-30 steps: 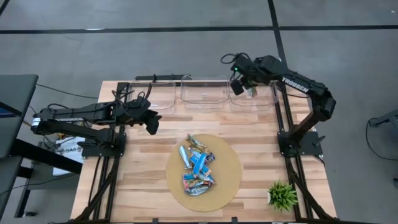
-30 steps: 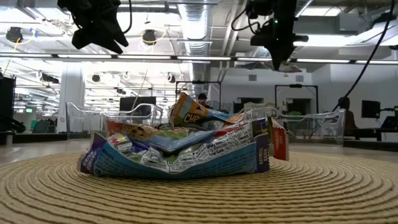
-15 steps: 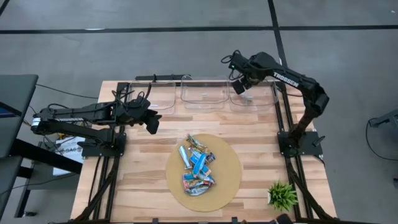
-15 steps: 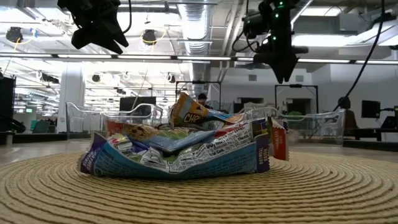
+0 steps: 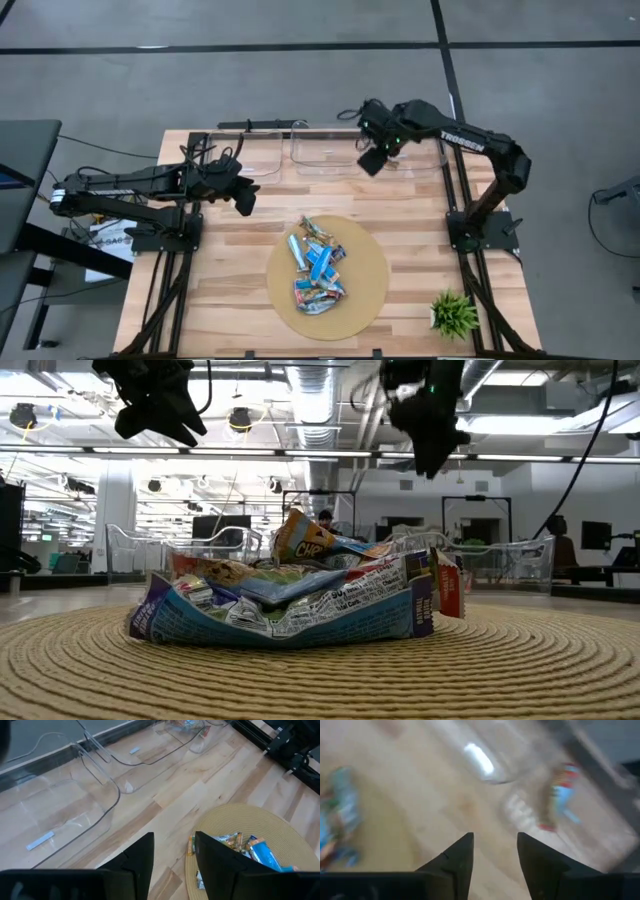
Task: Pick and place Granola Bars by type
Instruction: Put the red granola bar into the right transparent bin
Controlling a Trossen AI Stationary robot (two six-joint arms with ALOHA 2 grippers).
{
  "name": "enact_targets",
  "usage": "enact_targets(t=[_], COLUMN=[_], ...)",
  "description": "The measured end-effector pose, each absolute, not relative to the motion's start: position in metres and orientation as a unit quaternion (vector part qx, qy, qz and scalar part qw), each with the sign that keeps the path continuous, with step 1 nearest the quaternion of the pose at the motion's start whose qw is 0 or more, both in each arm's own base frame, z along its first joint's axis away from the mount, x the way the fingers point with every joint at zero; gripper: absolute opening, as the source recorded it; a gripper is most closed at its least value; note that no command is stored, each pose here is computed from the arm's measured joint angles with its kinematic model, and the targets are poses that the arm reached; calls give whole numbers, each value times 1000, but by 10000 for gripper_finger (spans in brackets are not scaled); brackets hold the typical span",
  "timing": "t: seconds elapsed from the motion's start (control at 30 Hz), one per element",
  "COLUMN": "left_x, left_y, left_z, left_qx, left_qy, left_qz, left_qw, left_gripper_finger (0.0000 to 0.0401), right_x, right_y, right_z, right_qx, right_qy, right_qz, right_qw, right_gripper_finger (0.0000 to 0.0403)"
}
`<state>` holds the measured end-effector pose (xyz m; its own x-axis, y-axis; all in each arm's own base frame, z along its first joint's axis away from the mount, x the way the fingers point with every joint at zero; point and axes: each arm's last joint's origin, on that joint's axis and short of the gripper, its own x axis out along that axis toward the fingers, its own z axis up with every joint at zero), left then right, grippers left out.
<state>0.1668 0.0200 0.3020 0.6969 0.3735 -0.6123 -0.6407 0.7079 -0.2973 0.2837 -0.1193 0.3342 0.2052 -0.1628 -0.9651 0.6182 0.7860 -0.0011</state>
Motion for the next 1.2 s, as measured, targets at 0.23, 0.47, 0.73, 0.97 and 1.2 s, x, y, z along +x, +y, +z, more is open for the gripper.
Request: enact_targets(t=[0.23, 0.47, 0.73, 0.97, 1.2], left_x=[167, 167, 167, 167, 168], left_y=[20, 19, 19, 18, 18], left_z=[302, 302, 302, 301, 301], left_qx=[-256, -249, -248, -257, -272], left_qy=[267, 271, 274, 281, 278], left_qz=[279, 273, 266, 250, 249], left_qw=[886, 889, 890, 890, 887], left_gripper_finger=[135, 135, 135, 135, 135], right_x=[293, 276, 257, 272, 302], right_y=[-35, 32, 65, 81, 88], right_z=[353, 329, 267, 216, 178], right_qx=[102, 75, 142, 163, 154], right_qy=[553, 520, 472, 430, 416], right_qz=[-129, -41, -25, -2, 7], right_qw=[817, 850, 870, 888, 896], right_gripper_finger=[137, 131, 114, 111, 111])
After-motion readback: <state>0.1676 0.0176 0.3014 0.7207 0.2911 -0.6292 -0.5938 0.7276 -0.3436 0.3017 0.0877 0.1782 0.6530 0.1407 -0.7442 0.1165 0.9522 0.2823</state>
